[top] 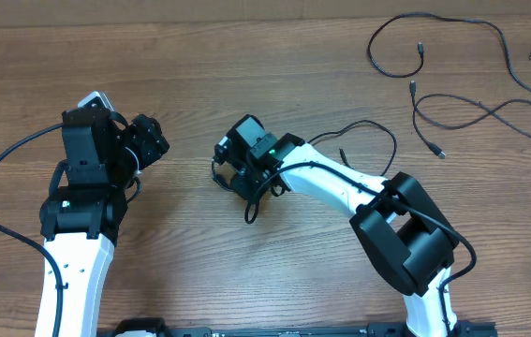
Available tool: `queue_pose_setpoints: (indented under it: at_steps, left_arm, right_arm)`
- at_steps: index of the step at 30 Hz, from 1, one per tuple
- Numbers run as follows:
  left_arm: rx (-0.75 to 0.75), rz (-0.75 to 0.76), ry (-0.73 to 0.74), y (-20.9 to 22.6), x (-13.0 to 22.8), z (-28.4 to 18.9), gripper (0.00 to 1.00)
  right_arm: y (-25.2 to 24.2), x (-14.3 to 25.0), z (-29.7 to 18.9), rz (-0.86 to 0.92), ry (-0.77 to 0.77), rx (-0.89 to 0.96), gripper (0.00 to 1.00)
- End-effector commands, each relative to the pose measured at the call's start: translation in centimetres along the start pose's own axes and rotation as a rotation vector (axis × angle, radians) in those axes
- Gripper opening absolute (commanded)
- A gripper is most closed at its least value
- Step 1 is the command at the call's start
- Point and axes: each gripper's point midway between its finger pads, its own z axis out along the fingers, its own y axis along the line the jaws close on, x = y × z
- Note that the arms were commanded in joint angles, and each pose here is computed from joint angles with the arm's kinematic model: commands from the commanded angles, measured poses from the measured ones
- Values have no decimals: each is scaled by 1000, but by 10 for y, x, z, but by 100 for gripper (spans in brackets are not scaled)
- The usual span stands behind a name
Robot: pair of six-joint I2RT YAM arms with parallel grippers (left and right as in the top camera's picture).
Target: Untangle cables
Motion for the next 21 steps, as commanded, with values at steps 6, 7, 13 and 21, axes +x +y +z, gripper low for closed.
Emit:
queue_pose_setpoints:
  at_steps: [6,7,13,21]
  left_arm:
    - [18,-10,-13,-5,-7,-2,70]
    - [18,-10,-13,-5,-7,-2,70]
    - [18,-10,-14,-5,-7,-2,70]
    - [19,-10,-14,-5,-7,-2,70]
  right_arm:
    - [12,6,7,-6,5,-72,30]
    - [12,5,7,-6,4,-72,30]
    - [11,7,13,-4,9,-73,29]
    - [11,6,16,-6,4,-73,26]
